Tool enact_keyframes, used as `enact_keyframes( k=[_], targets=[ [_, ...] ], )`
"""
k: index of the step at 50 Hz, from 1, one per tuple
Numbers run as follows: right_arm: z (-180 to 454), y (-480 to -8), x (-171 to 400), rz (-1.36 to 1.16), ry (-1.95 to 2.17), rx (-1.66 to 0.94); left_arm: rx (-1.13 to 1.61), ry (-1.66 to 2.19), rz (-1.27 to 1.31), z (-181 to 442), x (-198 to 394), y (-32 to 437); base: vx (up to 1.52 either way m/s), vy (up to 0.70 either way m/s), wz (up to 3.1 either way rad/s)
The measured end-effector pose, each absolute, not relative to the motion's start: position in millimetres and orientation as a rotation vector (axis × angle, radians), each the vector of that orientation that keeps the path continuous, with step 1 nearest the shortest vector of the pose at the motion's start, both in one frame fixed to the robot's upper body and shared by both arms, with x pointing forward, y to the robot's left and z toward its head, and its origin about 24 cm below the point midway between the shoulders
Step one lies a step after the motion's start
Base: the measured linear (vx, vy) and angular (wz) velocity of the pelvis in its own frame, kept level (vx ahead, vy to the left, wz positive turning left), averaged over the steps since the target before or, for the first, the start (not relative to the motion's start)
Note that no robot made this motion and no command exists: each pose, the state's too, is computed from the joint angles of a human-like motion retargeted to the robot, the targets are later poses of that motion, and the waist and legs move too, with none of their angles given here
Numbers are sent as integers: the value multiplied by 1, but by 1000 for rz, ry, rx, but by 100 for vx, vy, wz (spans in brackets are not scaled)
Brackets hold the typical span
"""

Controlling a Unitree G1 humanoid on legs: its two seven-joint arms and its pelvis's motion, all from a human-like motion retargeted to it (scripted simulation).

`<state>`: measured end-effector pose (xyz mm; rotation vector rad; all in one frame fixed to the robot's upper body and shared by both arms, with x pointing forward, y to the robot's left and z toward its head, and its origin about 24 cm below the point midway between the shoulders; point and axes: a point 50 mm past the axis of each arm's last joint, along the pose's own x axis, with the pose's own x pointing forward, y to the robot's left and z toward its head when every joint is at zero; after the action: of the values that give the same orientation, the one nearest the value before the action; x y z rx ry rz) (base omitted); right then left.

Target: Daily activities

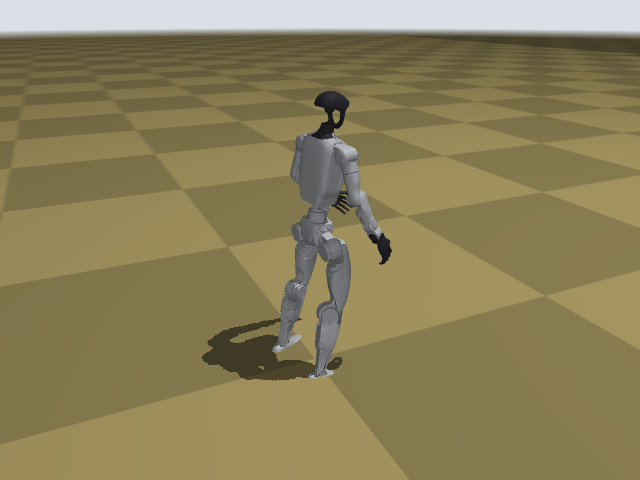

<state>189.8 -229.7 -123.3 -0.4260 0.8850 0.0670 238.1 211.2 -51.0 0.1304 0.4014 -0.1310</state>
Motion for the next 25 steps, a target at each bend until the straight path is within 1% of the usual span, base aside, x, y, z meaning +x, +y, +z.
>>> enact_keyframes(
  k=[5, 10, 21, 25],
  targets=[
    [-125, -226, 188, 116, 894, -443, 120, 599, -135, -92, 198, 207, 0, 0, 0],
    [-127, -223, 186, 147, 914, -434, 116, 712, -144, -112, 176, 205, 0, 0, 0],
    [-132, -217, 180, 219, 974, -393, 169, 815, -230, -125, 168, 201, 0, 0, 0],
    [-135, -207, 178, 270, 992, -368, 194, 842, -272, -127, 168, 200, 0, 0, 0]
  ],
)
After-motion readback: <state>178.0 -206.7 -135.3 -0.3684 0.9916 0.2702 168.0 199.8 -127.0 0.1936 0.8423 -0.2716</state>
